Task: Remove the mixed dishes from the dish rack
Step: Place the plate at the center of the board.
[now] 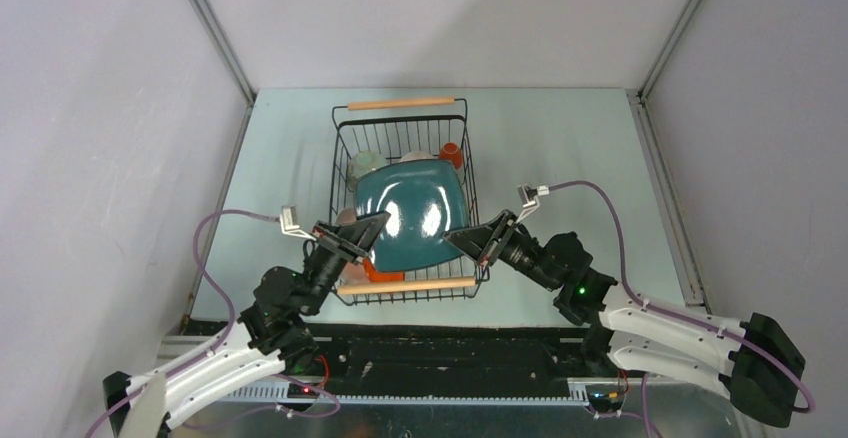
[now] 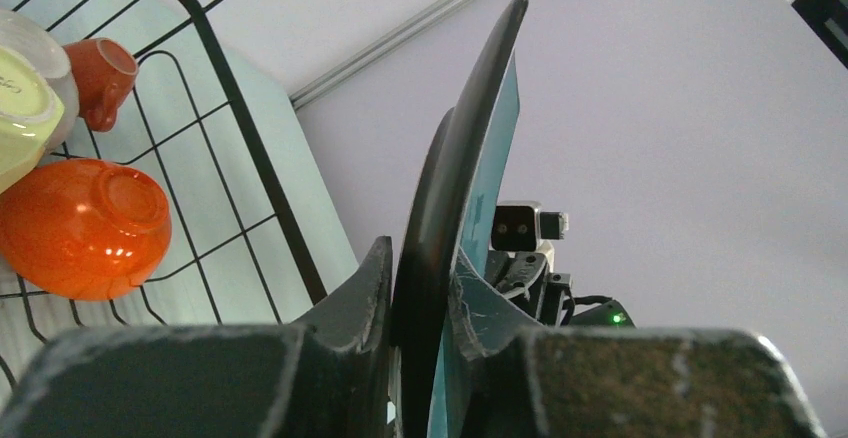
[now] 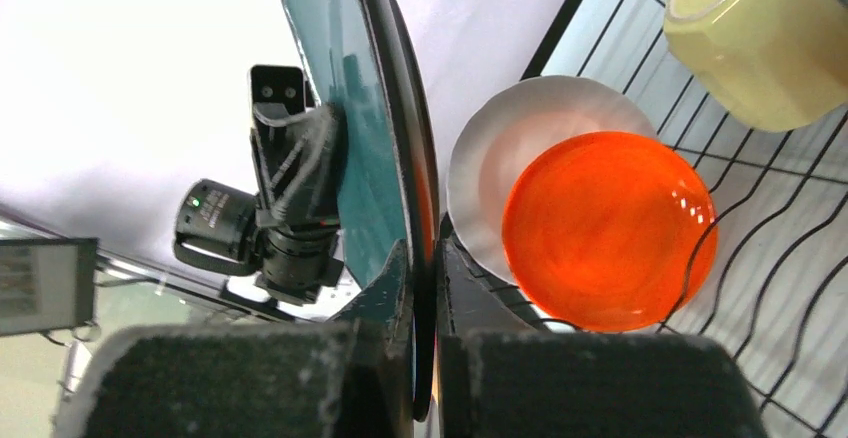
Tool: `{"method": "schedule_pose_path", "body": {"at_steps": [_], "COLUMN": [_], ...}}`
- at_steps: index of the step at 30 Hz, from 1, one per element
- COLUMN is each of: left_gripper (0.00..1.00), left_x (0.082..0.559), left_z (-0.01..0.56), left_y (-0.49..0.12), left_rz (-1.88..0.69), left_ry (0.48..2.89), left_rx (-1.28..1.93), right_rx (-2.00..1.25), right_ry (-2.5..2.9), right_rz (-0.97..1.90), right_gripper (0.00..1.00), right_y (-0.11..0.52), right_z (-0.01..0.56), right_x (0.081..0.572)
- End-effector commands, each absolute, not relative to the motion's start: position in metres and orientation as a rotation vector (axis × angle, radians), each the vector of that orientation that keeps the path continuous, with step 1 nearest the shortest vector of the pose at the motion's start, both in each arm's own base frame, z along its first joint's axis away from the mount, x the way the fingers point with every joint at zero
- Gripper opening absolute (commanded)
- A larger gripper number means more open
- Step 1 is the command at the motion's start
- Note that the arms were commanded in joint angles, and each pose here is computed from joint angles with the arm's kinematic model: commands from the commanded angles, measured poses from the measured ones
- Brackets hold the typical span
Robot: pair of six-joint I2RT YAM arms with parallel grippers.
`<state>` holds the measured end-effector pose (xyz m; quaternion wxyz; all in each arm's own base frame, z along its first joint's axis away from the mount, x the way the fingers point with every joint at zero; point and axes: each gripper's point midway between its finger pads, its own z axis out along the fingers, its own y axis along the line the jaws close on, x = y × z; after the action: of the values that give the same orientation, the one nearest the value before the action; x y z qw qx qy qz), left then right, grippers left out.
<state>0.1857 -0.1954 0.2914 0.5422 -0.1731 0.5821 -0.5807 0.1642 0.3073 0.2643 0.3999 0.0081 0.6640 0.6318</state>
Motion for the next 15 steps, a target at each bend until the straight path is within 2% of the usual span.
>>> {"method": "schedule_pose_path", "body": {"at_steps": [1, 2, 3, 5, 6, 7, 15], "left_gripper": [0.40, 0.51, 0.57, 0.74, 0.88, 0.97, 0.99], "left_x": [0.183, 0.183, 0.185, 0.187, 0.187, 0.189, 0.199], "left_z": [0.330, 0.332, 0.327, 0.323, 0.327, 0.320, 0.309], "left_y": [-0.188, -0.188, -0.189, -0.190, -0.190, -0.190, -0.183], "left_rz": [-1.426, -1.418, -1.390, -1.348, -1.337, -1.293, -1.089], "left_ry": [1.302, 1.307, 1.338, 1.376, 1.382, 1.421, 1.554], "left_rx": [-0.444, -0.440, -0.428, -0.408, -0.401, -0.395, -0.355], "right_rx": [-0.026, -0.024, -0.015, 0.005, 0.018, 0.046, 0.281], "right_ry": [1.527, 1.526, 1.525, 1.515, 1.509, 1.494, 1.423], "right_rz": [1.632, 1.624, 1.614, 1.597, 1.586, 1.569, 1.422], "right_gripper": [0.00, 0.00, 0.00, 0.00, 0.00, 0.00, 0.00], "right_y": [0.301, 0.299, 0.297, 0.292, 0.289, 0.284, 0.236], "right_z": [0.302, 0.301, 0.302, 0.305, 0.306, 0.309, 0.327], "right_x": [0.157, 0.158, 0.159, 0.161, 0.163, 0.166, 0.187]}}
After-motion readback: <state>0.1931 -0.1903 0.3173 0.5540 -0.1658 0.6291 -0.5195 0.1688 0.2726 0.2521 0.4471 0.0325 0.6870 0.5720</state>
